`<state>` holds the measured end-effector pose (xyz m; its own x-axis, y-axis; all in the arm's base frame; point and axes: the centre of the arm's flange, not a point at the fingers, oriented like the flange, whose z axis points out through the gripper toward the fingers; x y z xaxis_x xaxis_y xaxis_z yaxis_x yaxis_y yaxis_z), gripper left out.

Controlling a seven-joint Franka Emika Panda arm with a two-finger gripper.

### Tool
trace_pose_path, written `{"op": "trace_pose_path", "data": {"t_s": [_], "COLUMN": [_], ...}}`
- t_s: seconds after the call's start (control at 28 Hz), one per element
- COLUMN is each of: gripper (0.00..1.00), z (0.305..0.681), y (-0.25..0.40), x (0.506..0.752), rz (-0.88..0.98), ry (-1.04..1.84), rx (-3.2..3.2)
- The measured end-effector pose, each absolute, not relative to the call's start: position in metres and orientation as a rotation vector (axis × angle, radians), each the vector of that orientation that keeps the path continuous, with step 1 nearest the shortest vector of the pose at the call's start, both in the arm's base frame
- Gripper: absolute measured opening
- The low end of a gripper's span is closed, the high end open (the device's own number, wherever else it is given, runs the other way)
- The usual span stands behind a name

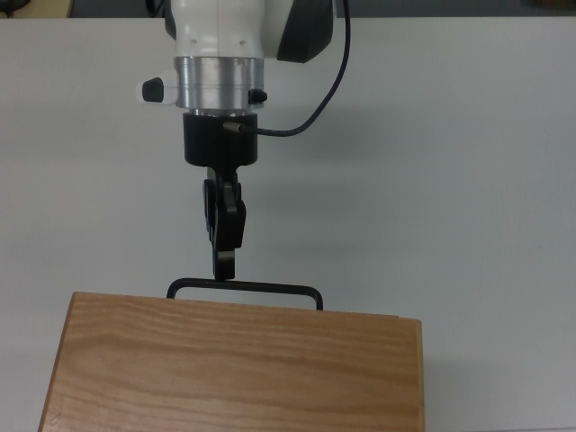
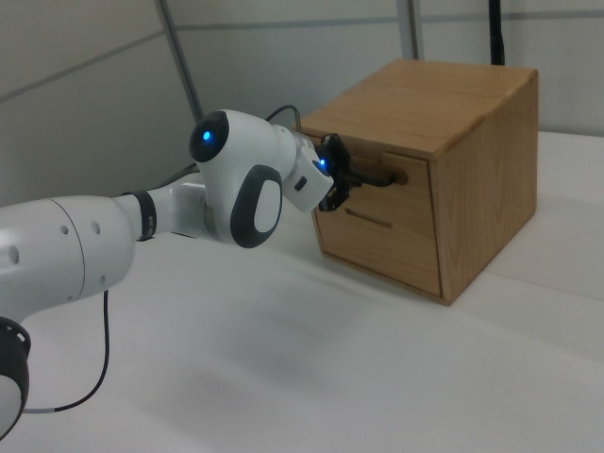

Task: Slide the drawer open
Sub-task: 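Lower the gripper onto the black bar handle and close on it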

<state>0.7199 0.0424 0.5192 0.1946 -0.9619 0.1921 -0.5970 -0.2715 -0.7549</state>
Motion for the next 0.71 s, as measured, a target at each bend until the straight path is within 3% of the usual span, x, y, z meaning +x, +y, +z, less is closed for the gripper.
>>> {"op": "trace_pose_path", "data": {"t_s": [0.71], "gripper": [0.90], "z": [0.508], "y": [0.038], "x": [0.723], "rz": [-0.893], "ry": [1.464], "rx": [-1.957]}}
